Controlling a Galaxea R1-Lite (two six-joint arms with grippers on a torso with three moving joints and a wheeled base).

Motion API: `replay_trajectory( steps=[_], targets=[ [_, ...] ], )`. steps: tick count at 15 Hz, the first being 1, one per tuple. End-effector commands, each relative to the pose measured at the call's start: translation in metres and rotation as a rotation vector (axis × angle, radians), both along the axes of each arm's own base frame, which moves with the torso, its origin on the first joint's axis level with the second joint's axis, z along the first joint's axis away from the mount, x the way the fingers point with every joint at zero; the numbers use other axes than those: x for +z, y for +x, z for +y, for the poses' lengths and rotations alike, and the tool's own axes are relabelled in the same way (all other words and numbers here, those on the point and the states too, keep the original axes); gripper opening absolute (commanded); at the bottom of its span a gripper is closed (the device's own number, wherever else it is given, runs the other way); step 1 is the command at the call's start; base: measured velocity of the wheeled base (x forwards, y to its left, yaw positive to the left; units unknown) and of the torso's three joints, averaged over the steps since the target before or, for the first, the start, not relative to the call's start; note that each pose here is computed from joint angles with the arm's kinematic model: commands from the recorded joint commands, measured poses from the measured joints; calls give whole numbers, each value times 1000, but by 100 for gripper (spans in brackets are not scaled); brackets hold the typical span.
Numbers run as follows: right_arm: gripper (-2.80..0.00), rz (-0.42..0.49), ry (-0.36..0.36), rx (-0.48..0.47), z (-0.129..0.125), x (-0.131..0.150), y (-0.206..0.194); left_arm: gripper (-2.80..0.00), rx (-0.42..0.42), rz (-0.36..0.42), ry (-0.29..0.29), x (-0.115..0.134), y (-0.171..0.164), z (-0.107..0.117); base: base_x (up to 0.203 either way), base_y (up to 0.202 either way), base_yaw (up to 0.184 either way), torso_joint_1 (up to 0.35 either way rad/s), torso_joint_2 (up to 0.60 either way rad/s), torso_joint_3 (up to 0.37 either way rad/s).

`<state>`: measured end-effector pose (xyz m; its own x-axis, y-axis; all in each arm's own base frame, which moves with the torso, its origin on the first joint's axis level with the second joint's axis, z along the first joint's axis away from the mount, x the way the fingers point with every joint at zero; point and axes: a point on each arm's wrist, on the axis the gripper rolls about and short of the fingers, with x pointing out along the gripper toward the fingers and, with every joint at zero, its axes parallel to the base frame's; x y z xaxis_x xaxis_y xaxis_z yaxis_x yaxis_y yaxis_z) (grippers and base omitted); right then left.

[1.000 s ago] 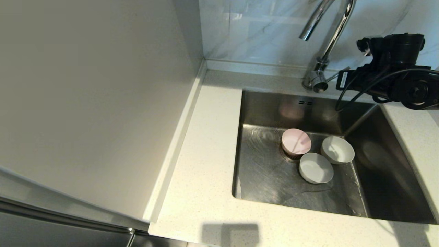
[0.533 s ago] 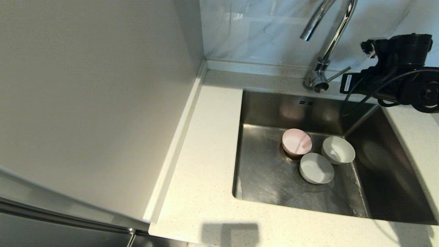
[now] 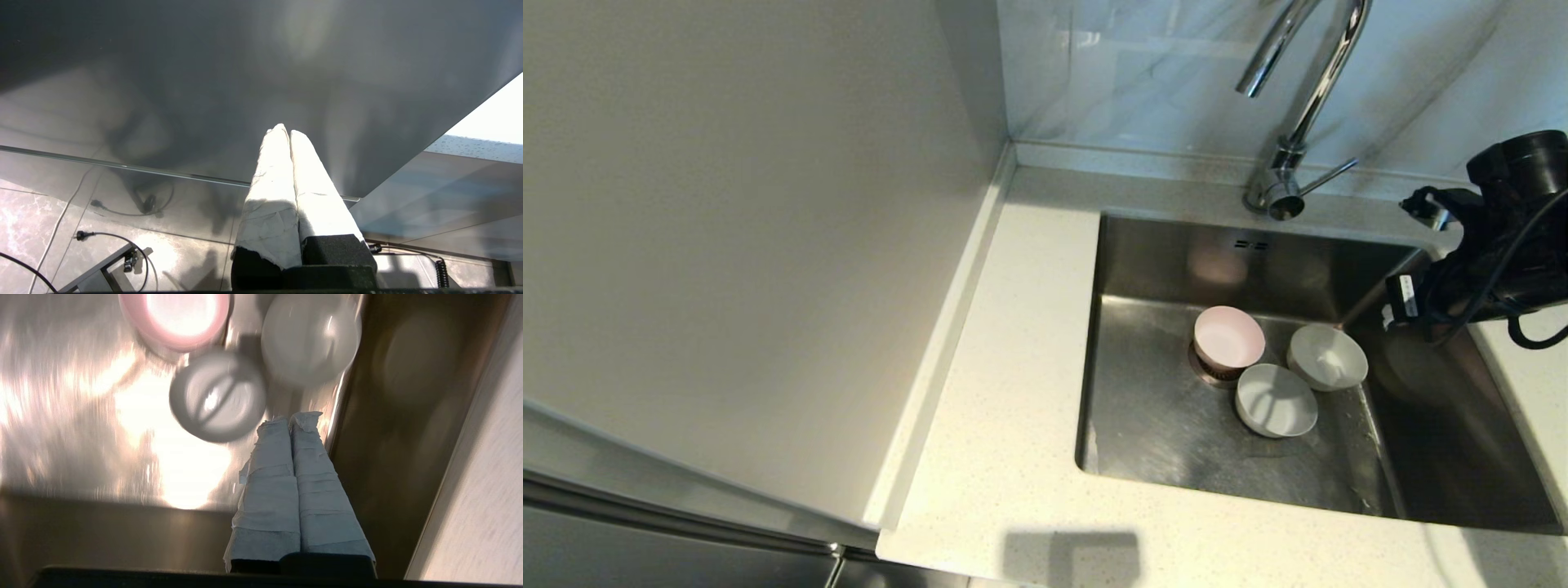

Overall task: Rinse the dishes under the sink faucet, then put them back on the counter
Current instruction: Put a bowl back to the table from the sink

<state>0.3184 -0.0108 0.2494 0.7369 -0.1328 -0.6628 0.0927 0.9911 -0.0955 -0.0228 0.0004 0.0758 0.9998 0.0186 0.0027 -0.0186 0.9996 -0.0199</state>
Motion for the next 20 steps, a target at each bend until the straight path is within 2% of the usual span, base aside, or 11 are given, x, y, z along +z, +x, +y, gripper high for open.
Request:
replay_trajectory(
  steps=[1,5,6,13,17,20],
  targets=[
    [-280,4,-1,34,11,2,-11,-280,1,-3,0,0,0,0,0,0,0,0,0,0],
    [-280,-21,-2,82,26,2,-8,-280,1,-3,0,0,0,0,0,0,0,0,0,0],
    [0,-23,-2,89,28,1,-7,-280,0,-3,0,0,0,0,0,0,0,0,0,0],
    [0,23,0,174,56,-17,6,-280,1,-3,0,0,0,0,0,0,0,0,0,0],
    [0,31,-8,268,88,-51,13,-280,1,-3,0,0,0,0,0,0,0,0,0,0],
    [0,52,-11,293,100,-70,27,-280,1,-3,0,0,0,0,0,0,0,0,0,0]
  ],
)
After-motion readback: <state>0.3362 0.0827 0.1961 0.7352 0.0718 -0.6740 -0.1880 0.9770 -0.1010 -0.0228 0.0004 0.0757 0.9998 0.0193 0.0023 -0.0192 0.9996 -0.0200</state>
